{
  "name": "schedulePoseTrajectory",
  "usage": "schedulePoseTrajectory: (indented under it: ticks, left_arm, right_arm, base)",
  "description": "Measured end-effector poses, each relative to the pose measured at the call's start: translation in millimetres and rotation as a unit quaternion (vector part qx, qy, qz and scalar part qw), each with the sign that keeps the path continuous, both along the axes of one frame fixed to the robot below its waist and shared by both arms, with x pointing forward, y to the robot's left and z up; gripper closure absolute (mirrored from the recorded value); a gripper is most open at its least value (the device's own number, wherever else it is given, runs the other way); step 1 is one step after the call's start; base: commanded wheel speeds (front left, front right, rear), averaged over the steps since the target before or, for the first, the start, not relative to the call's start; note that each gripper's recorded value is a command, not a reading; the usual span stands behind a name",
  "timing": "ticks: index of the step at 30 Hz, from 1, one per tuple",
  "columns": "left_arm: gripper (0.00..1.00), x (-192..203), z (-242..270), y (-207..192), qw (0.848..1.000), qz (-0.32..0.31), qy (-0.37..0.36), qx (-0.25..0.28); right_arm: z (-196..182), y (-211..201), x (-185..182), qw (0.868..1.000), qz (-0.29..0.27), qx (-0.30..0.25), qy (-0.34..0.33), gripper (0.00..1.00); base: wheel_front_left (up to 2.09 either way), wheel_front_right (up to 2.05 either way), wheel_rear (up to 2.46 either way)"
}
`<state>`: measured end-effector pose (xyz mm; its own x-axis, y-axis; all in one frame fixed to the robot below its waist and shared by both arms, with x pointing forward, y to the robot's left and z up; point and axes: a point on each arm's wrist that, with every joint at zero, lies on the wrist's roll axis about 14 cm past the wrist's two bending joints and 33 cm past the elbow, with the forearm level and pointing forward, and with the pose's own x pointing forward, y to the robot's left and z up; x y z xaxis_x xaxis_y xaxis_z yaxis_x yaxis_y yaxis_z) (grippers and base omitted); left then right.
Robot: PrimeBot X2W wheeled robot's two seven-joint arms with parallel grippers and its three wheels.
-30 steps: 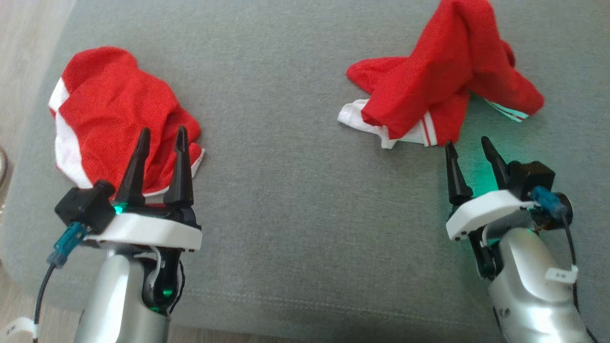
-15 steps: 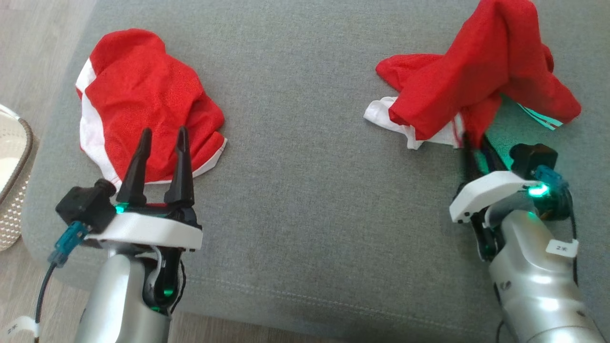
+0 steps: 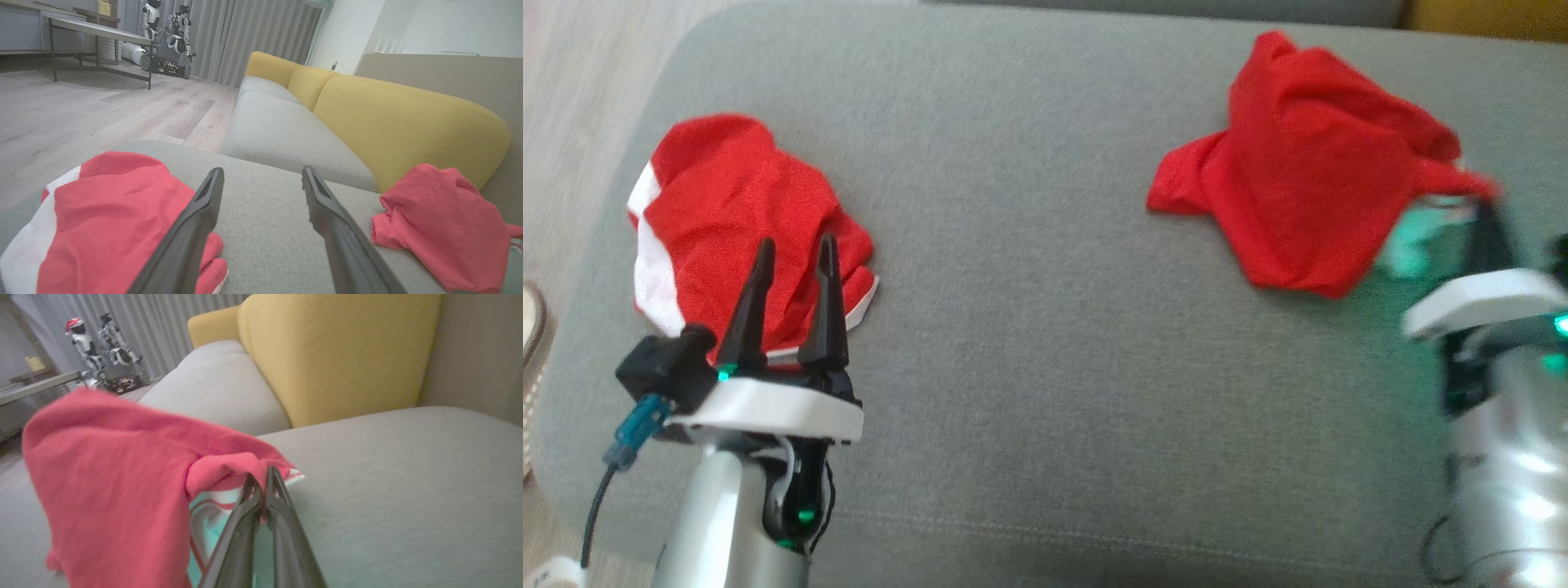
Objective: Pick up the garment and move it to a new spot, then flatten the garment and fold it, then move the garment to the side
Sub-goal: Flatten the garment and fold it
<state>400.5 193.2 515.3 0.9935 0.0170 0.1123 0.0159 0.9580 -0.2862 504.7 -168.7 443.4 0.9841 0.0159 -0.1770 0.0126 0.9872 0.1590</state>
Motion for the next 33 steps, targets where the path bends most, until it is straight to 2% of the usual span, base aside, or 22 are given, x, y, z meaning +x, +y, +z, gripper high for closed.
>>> schedulePoseTrajectory:
  ticks: [5, 8, 12, 15, 19, 24, 25, 29, 31, 33]
  left_arm:
    - [0.00, -8.5, 3.2, -12.7, 1.000, -0.017, -0.005, -0.005]
    - [0.00, -13.0, 3.7, -21.5, 1.000, -0.029, -0.006, -0.007]
    - [0.00, -15.8, 9.9, -25.4, 0.999, -0.035, -0.014, -0.011]
    - [0.00, -18.5, 12.1, -26.0, 0.999, -0.036, -0.017, -0.010]
    - [0.00, -25.4, 6.9, -25.3, 0.999, -0.034, -0.010, -0.018]
    - [0.00, -28.5, -1.7, -20.8, 0.999, -0.026, 0.003, -0.027]
    - [0.00, -29.4, -6.3, -17.6, 0.999, -0.021, 0.011, -0.030]
    - [0.00, -28.5, -12.8, -7.8, 0.999, -0.006, 0.021, -0.027]
    - [0.00, -27.2, -13.4, -2.6, 0.999, 0.001, 0.023, -0.024]
    - [0.00, -26.9, -13.3, 1.5, 0.999, 0.006, 0.024, -0.025]
  right_arm:
    - [80.9, -76.9, 8.1, 0.991, -0.084, -0.039, -0.096, 1.00]
    - [147.1, -111.6, 11.6, 0.977, -0.125, -0.064, -0.161, 1.00]
    - [227.9, -137.1, 7.9, 0.953, -0.161, -0.102, -0.236, 1.00]
    - [278.4, -134.2, 6.1, 0.935, -0.168, -0.120, -0.289, 1.00]
    - [324.3, -83.8, 11.4, 0.918, -0.118, -0.154, -0.347, 1.00]
    - [303.2, 8.3, 35.1, 0.928, -0.007, -0.163, -0.335, 1.00]
    - [277.4, 45.8, 42.5, 0.933, 0.045, -0.169, -0.315, 1.00]
    - [180.7, 122.2, 45.8, 0.945, 0.169, -0.177, -0.217, 1.00]
    - [128.7, 156.4, 35.5, 0.944, 0.230, -0.169, -0.163, 1.00]
    - [88.6, 188.0, 19.6, 0.936, 0.289, -0.163, -0.120, 1.00]
  base:
    - [0.00, 0.00, 0.00]
    - [0.00, 0.00, 0.00]
    - [0.00, 0.00, 0.00]
    - [0.00, 0.00, 0.00]
    - [0.00, 0.00, 0.00]
    - [0.00, 0.00, 0.00]
    - [0.00, 0.00, 0.00]
    - [0.00, 0.00, 0.00]
    - [0.00, 0.00, 0.00]
    - [0.00, 0.00, 0.00]
